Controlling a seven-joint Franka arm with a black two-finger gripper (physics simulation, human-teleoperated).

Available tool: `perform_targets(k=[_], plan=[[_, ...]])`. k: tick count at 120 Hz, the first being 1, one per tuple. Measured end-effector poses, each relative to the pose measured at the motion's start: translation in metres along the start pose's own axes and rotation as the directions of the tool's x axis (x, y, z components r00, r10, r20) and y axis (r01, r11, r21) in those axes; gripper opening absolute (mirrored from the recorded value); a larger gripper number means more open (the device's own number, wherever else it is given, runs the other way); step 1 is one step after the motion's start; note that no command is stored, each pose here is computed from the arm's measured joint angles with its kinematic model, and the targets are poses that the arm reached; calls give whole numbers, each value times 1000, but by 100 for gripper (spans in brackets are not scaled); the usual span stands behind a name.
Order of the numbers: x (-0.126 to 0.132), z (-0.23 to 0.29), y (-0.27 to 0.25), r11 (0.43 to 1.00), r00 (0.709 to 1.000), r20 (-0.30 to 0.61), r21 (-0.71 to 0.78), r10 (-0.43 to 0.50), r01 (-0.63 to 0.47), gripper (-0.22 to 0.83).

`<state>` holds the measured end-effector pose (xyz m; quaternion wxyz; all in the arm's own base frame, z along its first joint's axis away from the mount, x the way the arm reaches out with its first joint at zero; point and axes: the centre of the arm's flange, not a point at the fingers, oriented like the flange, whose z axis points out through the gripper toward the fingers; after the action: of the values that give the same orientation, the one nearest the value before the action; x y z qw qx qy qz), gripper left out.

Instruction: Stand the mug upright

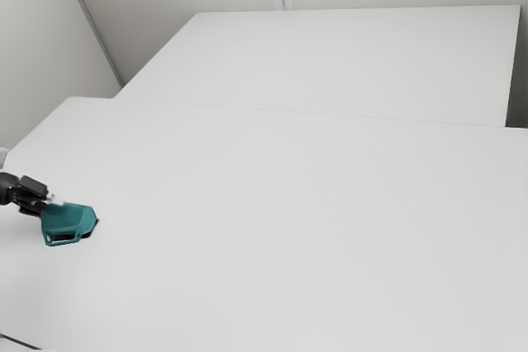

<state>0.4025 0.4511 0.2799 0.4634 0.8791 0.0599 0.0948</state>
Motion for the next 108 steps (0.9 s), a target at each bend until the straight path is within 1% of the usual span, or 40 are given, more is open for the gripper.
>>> perform_targets(k=[7,14,21,30,48,65,77,89,99,108], plan=[[2,2,2,1000,1000,2,-4,11,-11,8],[4,5,4,1000,1000,5,-10,21,-21,0],[5,7,5,999,1000,9,-16,28,-28,-5],[7,9,8,999,999,13,-26,39,-39,-8],[12,8,26,996,997,15,-42,77,-76,-14],[11,-2,58,992,993,-5,-43,121,-121,-15],[22,2,86,985,985,8,-40,170,-169,-16],[38,14,133,971,970,53,-5,239,-239,-17],[53,29,171,953,950,122,66,286,-295,-17],[64,41,194,934,935,188,137,301,-329,-17]])
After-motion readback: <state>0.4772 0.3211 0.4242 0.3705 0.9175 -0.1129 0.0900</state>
